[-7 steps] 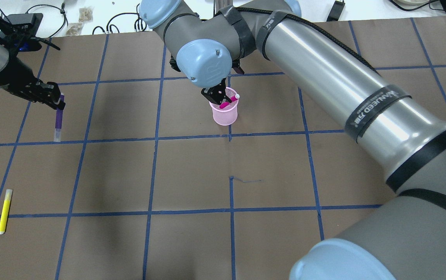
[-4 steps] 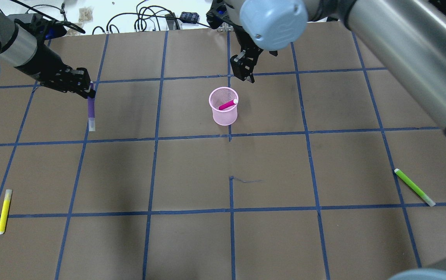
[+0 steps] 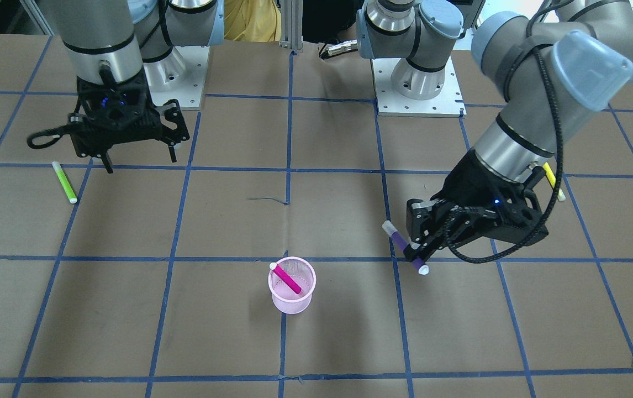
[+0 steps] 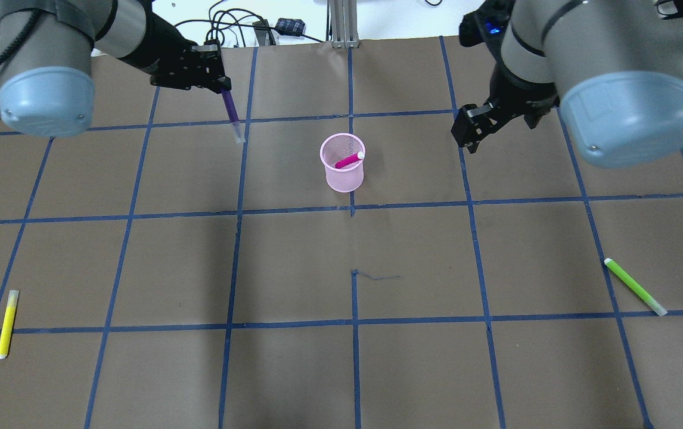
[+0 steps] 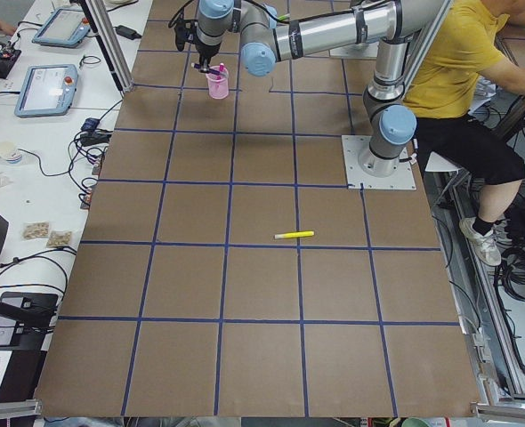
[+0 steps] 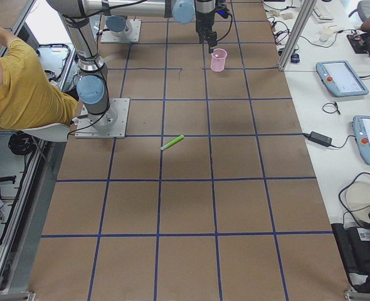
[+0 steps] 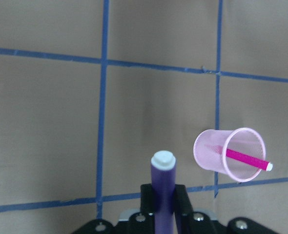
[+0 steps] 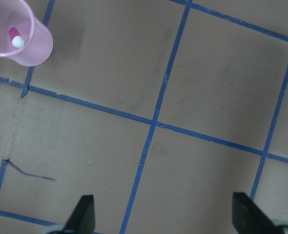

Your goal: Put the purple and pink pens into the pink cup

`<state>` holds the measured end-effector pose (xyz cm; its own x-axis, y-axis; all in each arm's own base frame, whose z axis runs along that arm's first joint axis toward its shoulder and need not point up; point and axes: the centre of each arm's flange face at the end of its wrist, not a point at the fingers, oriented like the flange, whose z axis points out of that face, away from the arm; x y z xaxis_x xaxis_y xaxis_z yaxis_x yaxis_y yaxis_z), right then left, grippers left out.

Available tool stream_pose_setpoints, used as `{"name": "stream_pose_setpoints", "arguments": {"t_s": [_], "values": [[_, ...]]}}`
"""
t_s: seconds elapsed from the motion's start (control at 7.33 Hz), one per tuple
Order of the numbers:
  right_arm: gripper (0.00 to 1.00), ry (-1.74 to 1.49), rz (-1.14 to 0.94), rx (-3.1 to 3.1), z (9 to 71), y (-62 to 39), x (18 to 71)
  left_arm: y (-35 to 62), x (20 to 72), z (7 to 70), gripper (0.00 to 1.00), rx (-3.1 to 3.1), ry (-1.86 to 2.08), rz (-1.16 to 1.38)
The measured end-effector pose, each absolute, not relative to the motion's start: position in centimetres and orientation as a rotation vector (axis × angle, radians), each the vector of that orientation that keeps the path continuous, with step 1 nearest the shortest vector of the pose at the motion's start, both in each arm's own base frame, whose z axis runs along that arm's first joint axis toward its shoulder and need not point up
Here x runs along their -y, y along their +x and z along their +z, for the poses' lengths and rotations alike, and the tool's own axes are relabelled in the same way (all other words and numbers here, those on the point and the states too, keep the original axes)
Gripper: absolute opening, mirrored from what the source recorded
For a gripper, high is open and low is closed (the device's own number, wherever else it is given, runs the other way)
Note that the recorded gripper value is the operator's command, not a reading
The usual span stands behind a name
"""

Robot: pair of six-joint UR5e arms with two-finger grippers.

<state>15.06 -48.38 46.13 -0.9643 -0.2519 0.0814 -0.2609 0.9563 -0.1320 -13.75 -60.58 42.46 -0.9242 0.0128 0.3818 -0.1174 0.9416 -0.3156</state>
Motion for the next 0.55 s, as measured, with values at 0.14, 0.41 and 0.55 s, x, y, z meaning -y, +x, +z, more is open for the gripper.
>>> {"name": "stream_pose_setpoints", "arguments": {"t_s": [0.14,0.41,0.55], "values": [[1.00,0.261,0.249,3.103,47.0,13.6,47.9,-16.6,61.0,42.2,0.00,2.672,0.096,0.546],[1.00,0.131,0.215,3.121,48.3,12.4,47.9,-21.2,60.9,40.7,0.00,2.612,0.107,0.661],[1.00,0.098,0.190,3.115,48.7,12.3,48.1,-22.4,60.5,39.1,0.00,2.603,0.098,0.726]]}}
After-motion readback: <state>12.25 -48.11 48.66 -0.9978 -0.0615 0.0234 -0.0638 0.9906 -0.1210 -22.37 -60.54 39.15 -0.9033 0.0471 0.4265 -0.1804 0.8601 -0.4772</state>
